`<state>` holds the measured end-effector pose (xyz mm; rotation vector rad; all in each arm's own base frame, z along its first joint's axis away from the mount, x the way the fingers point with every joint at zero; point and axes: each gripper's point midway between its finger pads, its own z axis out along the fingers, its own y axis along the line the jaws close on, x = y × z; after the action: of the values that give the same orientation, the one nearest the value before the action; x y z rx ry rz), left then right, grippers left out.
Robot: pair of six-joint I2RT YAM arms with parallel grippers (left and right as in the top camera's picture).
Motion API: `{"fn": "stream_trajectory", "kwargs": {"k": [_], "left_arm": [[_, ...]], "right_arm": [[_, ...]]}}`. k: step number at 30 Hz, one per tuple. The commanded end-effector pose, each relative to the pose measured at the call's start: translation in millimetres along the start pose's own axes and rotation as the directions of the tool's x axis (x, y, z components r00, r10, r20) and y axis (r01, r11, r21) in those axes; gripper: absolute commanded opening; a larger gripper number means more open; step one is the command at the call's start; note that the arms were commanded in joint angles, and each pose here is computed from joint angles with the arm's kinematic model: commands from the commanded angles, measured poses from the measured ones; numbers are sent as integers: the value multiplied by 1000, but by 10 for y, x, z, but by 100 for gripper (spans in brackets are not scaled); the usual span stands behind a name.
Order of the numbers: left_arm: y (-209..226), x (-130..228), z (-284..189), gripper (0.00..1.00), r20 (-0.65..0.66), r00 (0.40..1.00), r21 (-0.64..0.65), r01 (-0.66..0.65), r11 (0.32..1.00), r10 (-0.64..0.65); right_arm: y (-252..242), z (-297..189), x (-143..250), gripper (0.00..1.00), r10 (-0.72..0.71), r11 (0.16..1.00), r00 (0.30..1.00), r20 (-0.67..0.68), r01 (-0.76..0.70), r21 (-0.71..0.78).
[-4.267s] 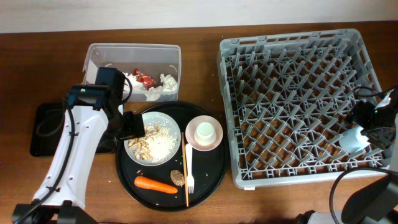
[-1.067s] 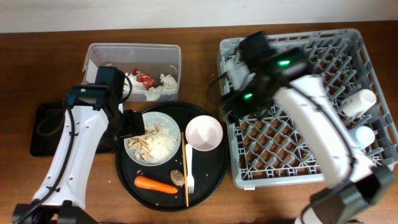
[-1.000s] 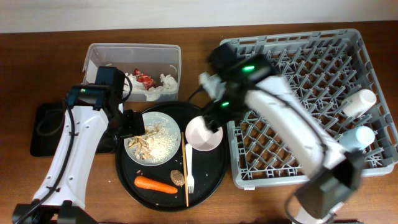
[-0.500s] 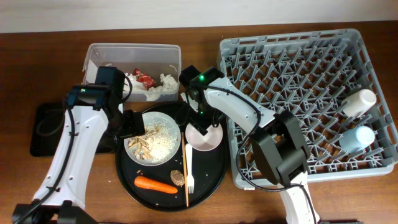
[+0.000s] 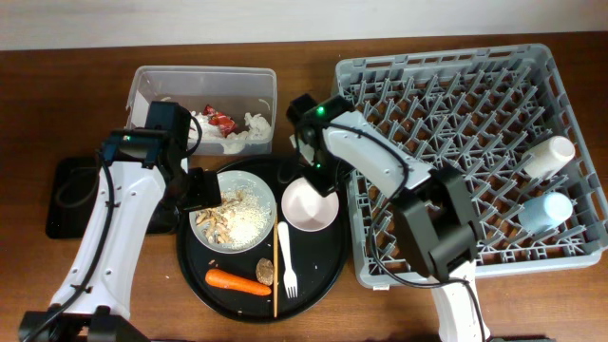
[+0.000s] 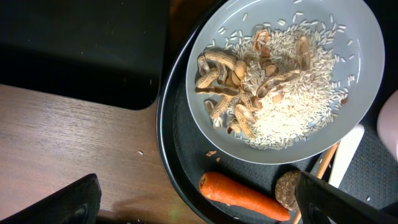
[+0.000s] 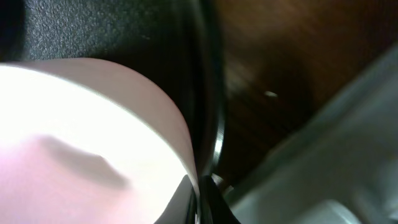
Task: Sort waste into correct bins and load items into the dishwasher rack
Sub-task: 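Carry the white saucer to the rack's back edge and stand it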
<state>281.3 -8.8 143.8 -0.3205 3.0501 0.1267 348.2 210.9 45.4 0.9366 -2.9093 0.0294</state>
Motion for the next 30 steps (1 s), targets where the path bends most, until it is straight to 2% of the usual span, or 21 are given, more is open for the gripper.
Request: {"fn": "stream_trajectory", "kwargs": {"k": [1, 3, 6, 8, 10, 12, 14, 16, 17, 19, 22, 26, 28, 30], "left_arm": [[30, 2, -23, 99, 10, 1000, -5, 15, 1000, -15], [31, 3, -23, 99, 9, 1000, -5, 15, 1000, -15], [31, 3, -23, 99, 9, 1000, -5, 15, 1000, -15], [31, 3, -23, 99, 9, 1000, -5, 15, 1000, -15], [31, 3, -23, 99, 9, 1000, -5, 15, 1000, -15], [31, 3, -23, 99, 9, 1000, -5, 15, 1000, -15], [30, 2, -23, 99, 10, 1000, -5, 15, 1000, -15], [30, 1, -23, 99, 10, 1000, -5, 15, 1000, -15], [29, -3, -23, 99, 12, 1000, -4, 15, 1000, -15], [28, -7, -23, 99, 13, 1000, -4, 16, 1000, -16], [28, -6, -23, 99, 13, 1000, -4, 16, 1000, -16], [28, -6, -23, 99, 13, 1000, -4, 16, 1000, -16], [28, -6, -23, 99, 13, 1000, -4, 16, 1000, -16], [28, -6, -23, 99, 13, 1000, -4, 16, 1000, -16]], "right_arm": [[-239, -676, 8, 4, 55, 998, 984, 168, -61, 29], [-324, -1056, 74, 4, 73, 996, 962, 262, -86, 37], [-653, -1821, 355, 4, 98, 969, 893, 440, -186, 163], [-1147, -2326, 695, 4, 133, 873, 830, 541, -357, 333], [-1482, -2546, 938, 4, 171, 777, 800, 576, -469, 420], [-1939, -2745, 1272, 4, 272, 584, 734, 623, -640, 499], [-2315, -2912, 1635, 4, 376, 323, 598, 708, -801, 504], [-2607, -3044, 1951, 4, 418, 87, 429, 801, -897, 434], [-2731, -3082, 2007, 4, 417, 38, 372, 829, -919, 393], [-2947, -3152, 2097, 4, 403, -36, 278, 872, -947, 319], [-3224, -3200, 2294, 4, 387, -140, 175, 905, -959, 245], [-3462, -3260, 2445, 4, 342, -233, 60, 938, -961, 146], [-3587, -3176, 2477, 4, 341, -283, 64, 938, -944, 168], [-3781, -2910, 2464, 4, 383, -315, 100, 918, -920, 232]]}}
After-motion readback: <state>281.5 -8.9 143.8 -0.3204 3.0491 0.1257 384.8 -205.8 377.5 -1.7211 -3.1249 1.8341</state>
